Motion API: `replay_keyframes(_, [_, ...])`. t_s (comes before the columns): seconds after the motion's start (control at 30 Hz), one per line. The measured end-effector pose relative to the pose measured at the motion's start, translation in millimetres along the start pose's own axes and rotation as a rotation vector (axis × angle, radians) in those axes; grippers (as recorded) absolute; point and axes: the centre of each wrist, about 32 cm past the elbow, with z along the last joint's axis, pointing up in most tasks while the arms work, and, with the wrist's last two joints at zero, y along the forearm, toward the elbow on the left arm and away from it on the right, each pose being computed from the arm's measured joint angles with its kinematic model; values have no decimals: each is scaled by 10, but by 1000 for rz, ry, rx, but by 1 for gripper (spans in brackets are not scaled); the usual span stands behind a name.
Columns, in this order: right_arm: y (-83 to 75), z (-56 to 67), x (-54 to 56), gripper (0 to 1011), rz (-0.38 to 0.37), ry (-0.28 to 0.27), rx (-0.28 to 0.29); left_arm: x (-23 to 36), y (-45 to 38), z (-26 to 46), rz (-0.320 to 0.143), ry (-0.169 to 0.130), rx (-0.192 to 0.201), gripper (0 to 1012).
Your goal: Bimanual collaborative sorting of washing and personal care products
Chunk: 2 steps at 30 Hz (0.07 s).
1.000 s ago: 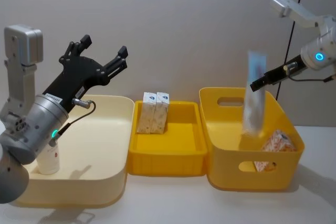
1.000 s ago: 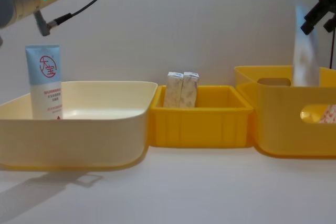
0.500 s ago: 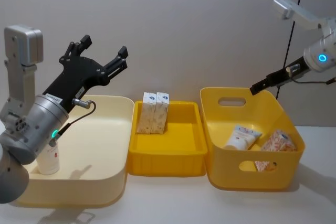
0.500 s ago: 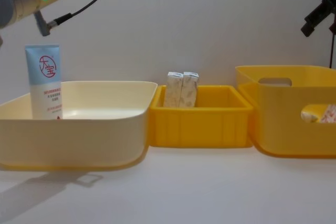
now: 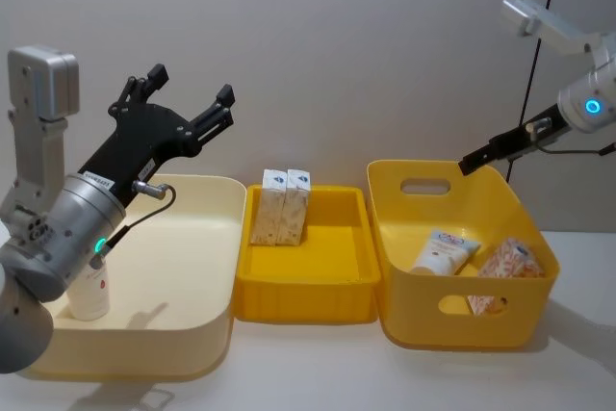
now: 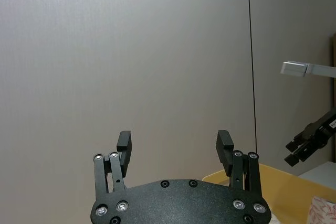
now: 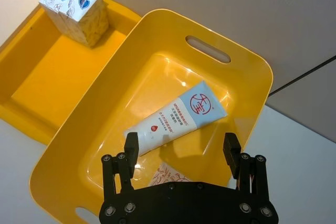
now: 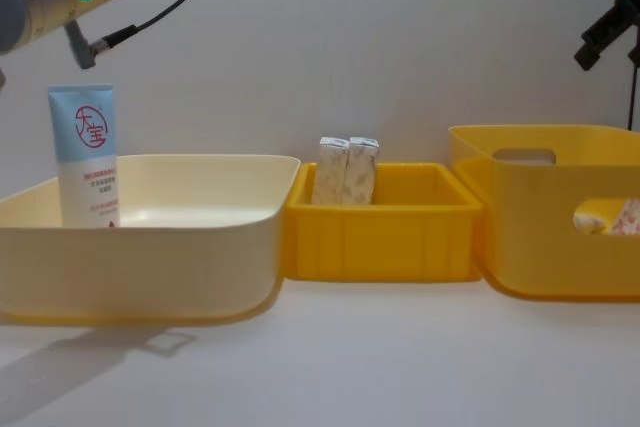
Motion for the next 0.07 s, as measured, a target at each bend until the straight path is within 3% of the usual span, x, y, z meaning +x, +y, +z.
replay_keyframes(0.07, [0, -2, 2, 1001, 0, 1, -1, 0, 0, 0, 0, 0, 0, 1003])
